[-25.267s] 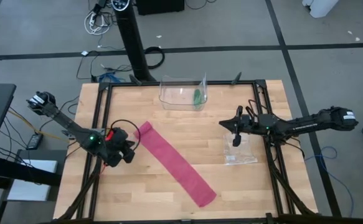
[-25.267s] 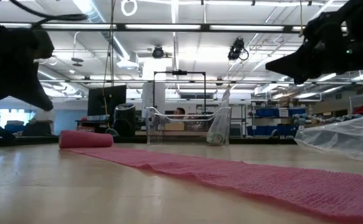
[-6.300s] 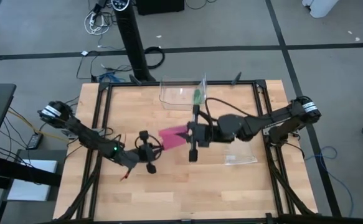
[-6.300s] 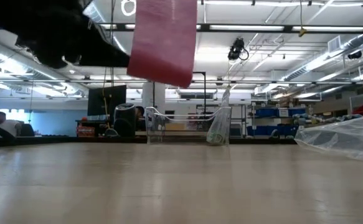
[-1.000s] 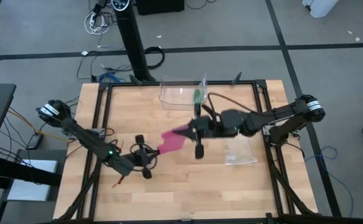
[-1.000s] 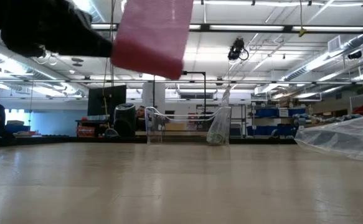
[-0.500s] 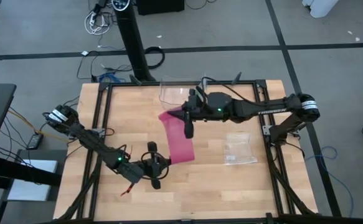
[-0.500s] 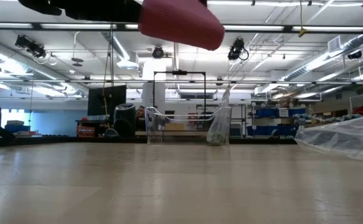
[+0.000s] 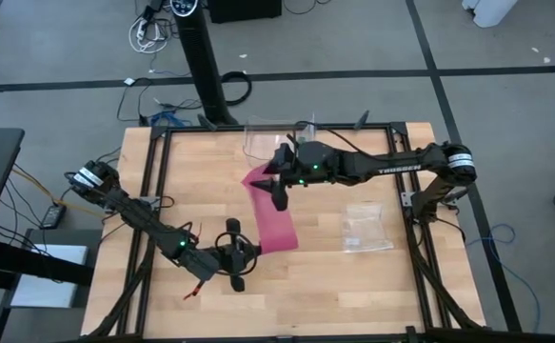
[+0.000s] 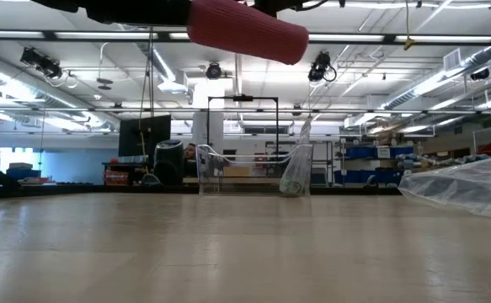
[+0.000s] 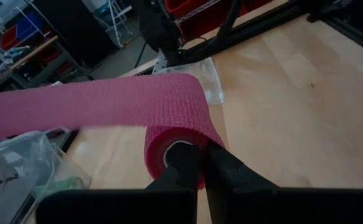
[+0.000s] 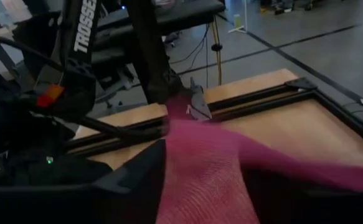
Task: Roll bandage
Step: Roll the pink bandage
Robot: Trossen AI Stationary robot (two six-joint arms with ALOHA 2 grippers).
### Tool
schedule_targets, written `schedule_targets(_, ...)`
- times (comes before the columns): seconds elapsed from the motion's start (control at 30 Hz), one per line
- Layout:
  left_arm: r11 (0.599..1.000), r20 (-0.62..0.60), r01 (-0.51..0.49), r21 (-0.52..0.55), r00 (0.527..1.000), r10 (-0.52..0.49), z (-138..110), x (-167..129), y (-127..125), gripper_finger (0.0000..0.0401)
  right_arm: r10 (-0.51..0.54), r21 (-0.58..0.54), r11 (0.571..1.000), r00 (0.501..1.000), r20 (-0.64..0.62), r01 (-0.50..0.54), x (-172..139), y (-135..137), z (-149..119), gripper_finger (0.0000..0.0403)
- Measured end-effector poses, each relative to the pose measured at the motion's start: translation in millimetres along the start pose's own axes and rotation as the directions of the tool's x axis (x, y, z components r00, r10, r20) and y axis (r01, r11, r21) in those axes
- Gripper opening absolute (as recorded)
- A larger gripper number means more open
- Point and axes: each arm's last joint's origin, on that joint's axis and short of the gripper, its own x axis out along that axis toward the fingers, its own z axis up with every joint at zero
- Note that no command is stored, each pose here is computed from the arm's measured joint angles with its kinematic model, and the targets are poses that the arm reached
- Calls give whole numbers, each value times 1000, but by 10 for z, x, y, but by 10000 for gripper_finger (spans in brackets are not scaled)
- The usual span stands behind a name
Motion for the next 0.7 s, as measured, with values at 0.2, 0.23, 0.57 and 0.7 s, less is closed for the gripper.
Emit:
schedule_targets(0.2, 1000, 10, 17, -6, 1000, -17, 9, 0, -4, 13, 0, 20, 1000, 1000, 5, 0, -33, -1, 29, 268)
schedule_targets(0.23, 1000, 12, 20, -8, 1000, -19, 11, 0, -4, 13, -3, 34, 999, 1000, -2, 3, -33, -5, 23, 276)
schedule_targets(0.57, 999, 12, 25, -22, 1000, -25, 9, -1, -6, 13, -14, 225, 973, 990, -139, 46, -42, -140, -80, 309)
schedule_targets(0.7, 999, 14, 38, -31, 999, -37, 9, -1, -9, 13, -12, 265, 962, 976, -218, 70, -56, -186, -145, 306)
